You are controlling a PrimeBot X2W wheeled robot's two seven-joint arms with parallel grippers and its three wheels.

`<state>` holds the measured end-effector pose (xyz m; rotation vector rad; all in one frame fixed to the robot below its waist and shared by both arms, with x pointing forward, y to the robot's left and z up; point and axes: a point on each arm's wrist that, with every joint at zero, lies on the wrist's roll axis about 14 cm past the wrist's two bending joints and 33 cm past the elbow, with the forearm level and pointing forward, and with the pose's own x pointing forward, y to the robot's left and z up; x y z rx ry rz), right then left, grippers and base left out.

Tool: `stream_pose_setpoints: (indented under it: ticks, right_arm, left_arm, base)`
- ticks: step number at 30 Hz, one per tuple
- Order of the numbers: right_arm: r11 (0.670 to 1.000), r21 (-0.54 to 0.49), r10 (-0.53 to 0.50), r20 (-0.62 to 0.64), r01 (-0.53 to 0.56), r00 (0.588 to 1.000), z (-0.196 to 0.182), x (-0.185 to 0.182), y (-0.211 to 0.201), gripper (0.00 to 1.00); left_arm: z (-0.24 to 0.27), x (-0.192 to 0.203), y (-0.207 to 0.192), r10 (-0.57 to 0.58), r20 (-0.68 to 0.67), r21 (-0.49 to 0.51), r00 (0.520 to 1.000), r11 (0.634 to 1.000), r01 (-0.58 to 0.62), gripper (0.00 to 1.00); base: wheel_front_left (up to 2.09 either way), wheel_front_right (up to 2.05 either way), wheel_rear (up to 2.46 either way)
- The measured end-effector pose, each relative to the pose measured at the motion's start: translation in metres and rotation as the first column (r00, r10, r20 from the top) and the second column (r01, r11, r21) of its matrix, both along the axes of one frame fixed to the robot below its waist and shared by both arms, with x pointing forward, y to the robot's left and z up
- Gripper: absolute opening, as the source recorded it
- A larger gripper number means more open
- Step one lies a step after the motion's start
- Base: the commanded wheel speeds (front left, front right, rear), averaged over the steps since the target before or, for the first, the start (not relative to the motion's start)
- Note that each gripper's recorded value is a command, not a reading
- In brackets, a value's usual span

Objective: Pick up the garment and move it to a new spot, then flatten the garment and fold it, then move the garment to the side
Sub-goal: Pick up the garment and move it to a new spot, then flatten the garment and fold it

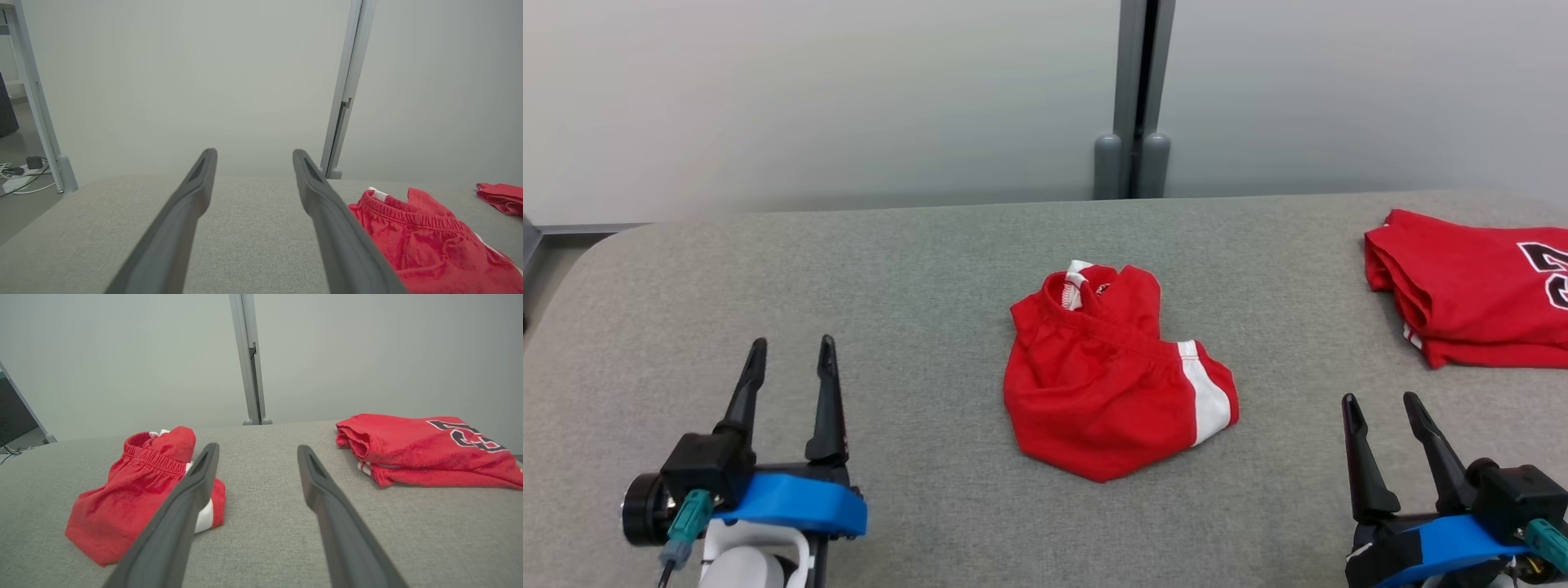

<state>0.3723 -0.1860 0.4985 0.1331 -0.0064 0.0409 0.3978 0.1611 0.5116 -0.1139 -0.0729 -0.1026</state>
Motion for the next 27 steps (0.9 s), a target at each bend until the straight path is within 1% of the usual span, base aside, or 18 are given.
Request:
stream_pose_setpoints:
  ticks: [3,8,14,27]
  right_arm:
    - [1.000,-0.002,0.017,0.004,-0.017,1.000,0.002,0.002,0.005,1.00]
    - [0.999,-0.007,0.032,-0.006,-0.032,0.999,0.000,0.002,0.010,1.00]
    - [0.999,-0.010,0.047,-0.022,-0.047,0.999,-0.003,0.001,0.015,1.00]
    - [0.998,-0.019,0.059,-0.043,-0.060,0.997,-0.008,0.001,0.018,1.00]
  left_arm:
    - [0.000,-0.010,0.015,0.039,0.004,0.019,0.999,0.999,-0.039,1.00]
    - [-0.007,-0.027,0.032,0.092,-0.012,0.024,0.996,0.996,-0.091,1.00]
    - [-0.018,-0.043,0.041,0.132,-0.044,0.023,0.990,0.991,-0.131,1.00]
    - [-0.020,-0.046,0.042,0.136,-0.046,0.022,0.990,0.991,-0.135,1.00]
  base:
    - [0.00,0.00,0.00]
    - [0.00,0.00,0.00]
    - [0.00,0.00,0.00]
    - [0.00,0.00,0.00]
